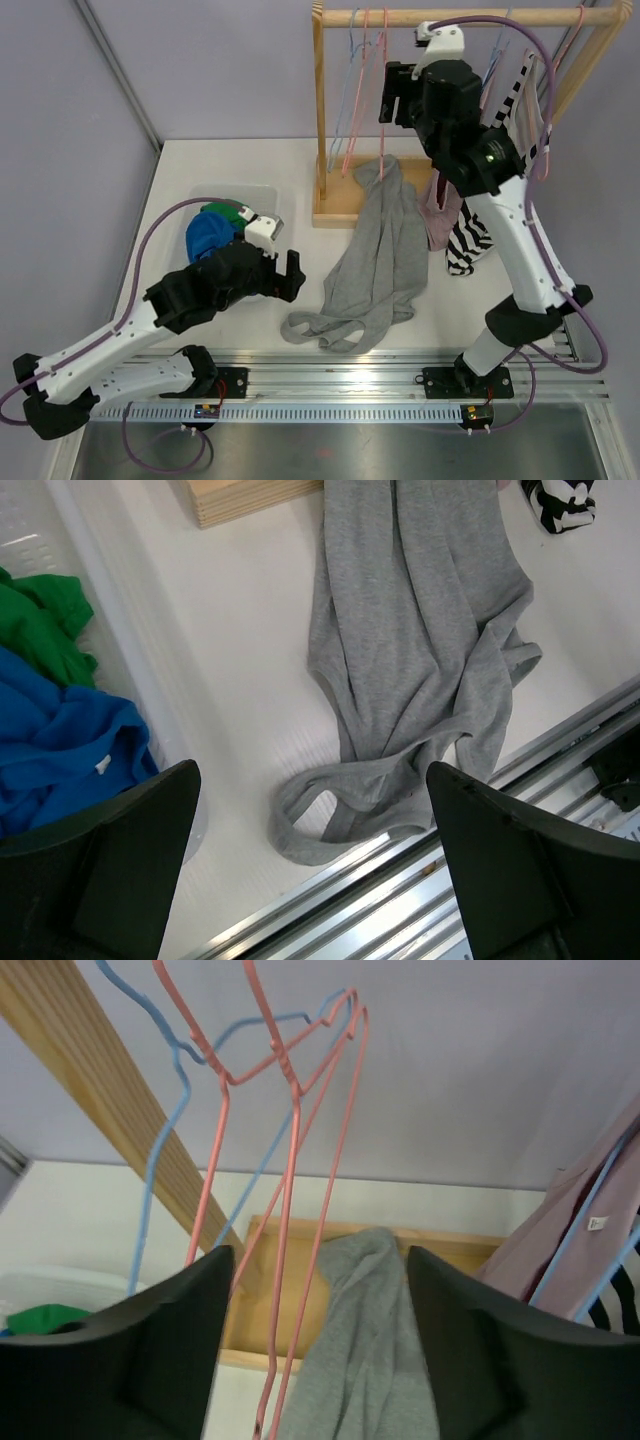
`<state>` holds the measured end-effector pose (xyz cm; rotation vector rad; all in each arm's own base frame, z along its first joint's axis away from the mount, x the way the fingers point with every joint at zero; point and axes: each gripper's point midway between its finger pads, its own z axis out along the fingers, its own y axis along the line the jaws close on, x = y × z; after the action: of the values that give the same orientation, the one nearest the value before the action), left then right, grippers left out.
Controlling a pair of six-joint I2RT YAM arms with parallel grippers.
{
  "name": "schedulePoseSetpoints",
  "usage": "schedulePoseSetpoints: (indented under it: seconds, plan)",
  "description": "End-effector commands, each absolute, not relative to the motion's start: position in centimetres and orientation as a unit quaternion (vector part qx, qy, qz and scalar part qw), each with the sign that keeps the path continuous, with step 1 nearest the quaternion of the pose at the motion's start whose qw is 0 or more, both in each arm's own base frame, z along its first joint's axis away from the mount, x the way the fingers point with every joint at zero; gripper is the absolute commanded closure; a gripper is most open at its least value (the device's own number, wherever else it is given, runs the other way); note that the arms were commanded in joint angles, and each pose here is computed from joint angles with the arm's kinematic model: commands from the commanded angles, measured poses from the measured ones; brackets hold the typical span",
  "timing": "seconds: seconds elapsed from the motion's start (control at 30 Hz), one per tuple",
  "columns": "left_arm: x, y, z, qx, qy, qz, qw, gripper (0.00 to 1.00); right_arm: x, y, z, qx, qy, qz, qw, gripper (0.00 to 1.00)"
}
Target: Remove the tank top from the hanger
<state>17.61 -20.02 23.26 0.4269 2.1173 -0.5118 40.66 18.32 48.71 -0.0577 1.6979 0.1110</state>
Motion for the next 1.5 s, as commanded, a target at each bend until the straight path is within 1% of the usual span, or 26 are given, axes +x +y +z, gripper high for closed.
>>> schedulePoseSetpoints:
  seconds: [0.0,0.07,0.1,0.13,0.2,0.23,0.3,0.33,0.4,0.47,0.53,0.57,0.63,0.67,0.77,0.8,0.87,0.9,1.0,1.03,1.2,1.27,1.37,1.4,1.43,1.47]
  plan:
    - [19.6,-23.6,24.7,0.121,0.842,-0.245,0.465,0.01,35.9,17.1,52.9,-0.038,0.722,0.1,0.683,0.16]
    - [19.8,-25.2,24.3,0.124,0.843,-0.252,0.458,0.01,33.3,16.4,54.0,-0.048,0.714,0.128,0.687,0.01]
    - [20.3,-26.5,23.5,0.127,0.847,-0.249,0.453,0.01,32.6,17.3,52.7,-0.074,0.721,0.147,0.673,0.01]
    - [20.5,-27.2,23.5,0.129,0.846,-0.251,0.453,0.01,30.5,16.6,53.7,-0.079,0.708,0.17,0.681,0.0]
    - [20.8,-28.8,23.2,0.134,0.843,-0.26,0.452,0.01,29.0,17.5,51.6,-0.108,0.715,0.201,0.66,0.01]
    - [21.2,-29.6,22.2,0.138,0.848,-0.254,0.445,0.01,26.5,16.5,52.6,-0.105,0.699,0.226,0.67,0.0]
    - [21.8,-30.9,22.0,0.132,0.844,-0.265,0.448,0.01,24.9,17.1,50.5,-0.125,0.704,0.254,0.652,0.0]
    - [22.1,-31.6,20.8,0.136,0.85,-0.259,0.439,0.01,22.7,16.0,51.2,-0.12,0.688,0.274,0.661,0.01]
    - [22.5,-33.2,20.5,0.138,0.846,-0.272,0.438,0.01,20.1,15.2,50.1,-0.124,0.681,0.297,0.657,0.0]
    - [23.1,-34.9,19.1,0.143,0.849,-0.271,0.429,0.01,18.5,15.2,48.3,-0.133,0.683,0.319,0.643,0.0]
    - [23.7,-36.0,18.1,0.146,0.853,-0.266,0.424,0.01,15.8,13.9,48.5,-0.128,0.666,0.34,0.651,0.0]
    - [24.2,-36.6,15.9,0.149,0.865,-0.246,0.411,0.01,15.3,13.6,47.6,-0.127,0.67,0.342,0.646,0.01]
    - [25.0,-38.0,15.3,0.152,0.868,-0.237,0.409,0.01,13.0,12.2,47.5,-0.122,0.66,0.354,0.651,0.0]
    - [25.2,-38.1,13.2,0.158,0.88,-0.206,0.398,0.01,12.4,11.8,47.4,-0.121,0.657,0.357,0.652,0.01]
    - [26.1,-39.4,12.6,0.16,0.885,-0.182,0.398,0.01,10.3,10.8,47.1,-0.121,0.646,0.371,0.656,0.0]
    - [26.3,-39.8,11.0,0.164,0.891,-0.17,0.388,0.01,9.7,10.7,47.0,-0.127,0.644,0.376,0.654,0.01]
    - [26.7,-40.7,10.4,0.166,0.894,-0.165,0.382,0.01,8.9,10.5,46.6,-0.13,0.649,0.38,0.646,0.01]
    - [26.8,-40.8,8.9,0.171,0.9,-0.151,0.371,0.01,8.6,10.6,46.4,-0.136,0.652,0.383,0.64,0.01]
    - [27.1,-42.0,7.7,0.176,0.906,-0.144,0.357,0.01,8.2,11.1,45.4,-0.147,0.665,0.39,0.62,0.01]
    - [27.0,-42.1,5.7,0.182,0.912,-0.132,0.343,0.01,7.9,11.1,45.1,-0.15,0.668,0.393,0.614,0.01]
    - [26.3,-42.5,2.2,0.191,0.926,-0.112,0.306,0.02,7.2,11.4,44.9,-0.16,0.665,0.406,0.606,0.0]
    - [25.9,-42.4,1.5,0.197,0.927,-0.102,0.302,0.09,6.8,11.6,45.1,-0.169,0.656,0.415,0.607,0.01]
    - [25.2,-42.2,0.9,0.205,0.927,-0.097,0.298,0.31,5.9,12.3,45.7,-0.188,0.637,0.438,0.606,0.01]
    - [25.0,-42.0,0.5,0.207,0.928,-0.095,0.294,0.51,5.6,12.4,45.7,-0.192,0.633,0.444,0.604,0.0]
    - [24.8,-41.9,0.3,0.209,0.929,-0.096,0.289,0.61,5.6,12.4,45.9,-0.192,0.629,0.446,0.606,0.0]
    - [24.6,-41.7,0.6,0.21,0.929,-0.095,0.289,0.75,5.6,12.4,45.9,-0.191,0.629,0.446,0.607,0.0]
